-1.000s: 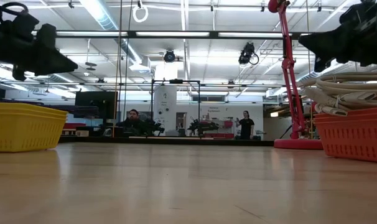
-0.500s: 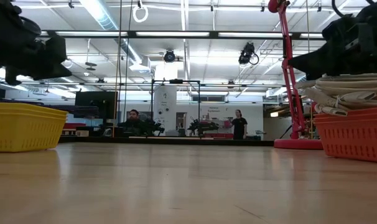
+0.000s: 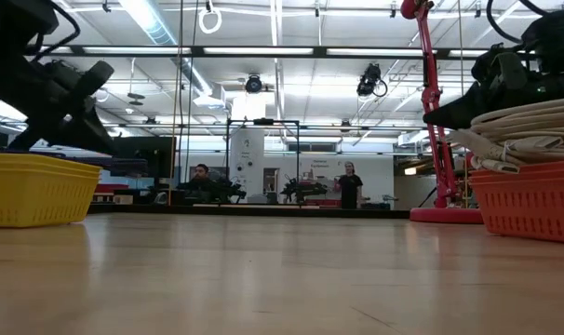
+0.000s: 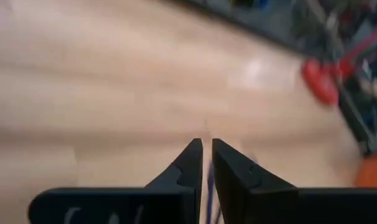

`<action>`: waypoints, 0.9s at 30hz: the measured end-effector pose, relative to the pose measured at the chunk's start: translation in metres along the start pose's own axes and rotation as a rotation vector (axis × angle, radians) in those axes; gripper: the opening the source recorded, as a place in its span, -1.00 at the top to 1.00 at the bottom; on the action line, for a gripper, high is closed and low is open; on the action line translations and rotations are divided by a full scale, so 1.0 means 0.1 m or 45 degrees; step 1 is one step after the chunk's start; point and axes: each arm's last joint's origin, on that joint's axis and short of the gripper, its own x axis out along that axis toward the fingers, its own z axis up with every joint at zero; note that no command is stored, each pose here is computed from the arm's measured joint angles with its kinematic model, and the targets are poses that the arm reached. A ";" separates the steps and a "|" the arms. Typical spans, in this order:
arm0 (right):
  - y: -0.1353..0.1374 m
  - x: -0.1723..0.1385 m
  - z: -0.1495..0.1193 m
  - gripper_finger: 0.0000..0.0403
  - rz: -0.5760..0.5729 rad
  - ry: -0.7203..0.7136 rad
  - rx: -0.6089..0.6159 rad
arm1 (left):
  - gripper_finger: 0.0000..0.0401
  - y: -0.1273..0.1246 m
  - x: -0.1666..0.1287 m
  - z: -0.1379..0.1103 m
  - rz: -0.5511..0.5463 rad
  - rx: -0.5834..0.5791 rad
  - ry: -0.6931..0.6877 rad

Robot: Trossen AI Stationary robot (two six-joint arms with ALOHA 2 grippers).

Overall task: Pick & Place USB Port
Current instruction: Return to Home Position

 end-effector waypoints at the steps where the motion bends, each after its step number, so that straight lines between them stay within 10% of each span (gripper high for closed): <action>1: 0.00 0.00 0.00 0.97 0.000 0.000 0.000 | 0.80 -0.01 0.00 -0.02 -0.003 -0.010 0.067; 10: 0.00 -0.01 0.01 0.97 -0.012 -0.017 0.000 | 0.82 -0.02 -0.02 -0.11 -0.001 -0.027 0.480; 20: 0.05 -0.27 0.26 0.97 0.066 -0.412 0.005 | 0.83 -0.02 -0.06 -0.04 -0.067 -0.103 0.495; 27: 0.08 -0.37 0.40 0.97 0.113 -0.622 0.007 | 0.83 0.11 0.11 -0.07 -0.280 -0.426 0.388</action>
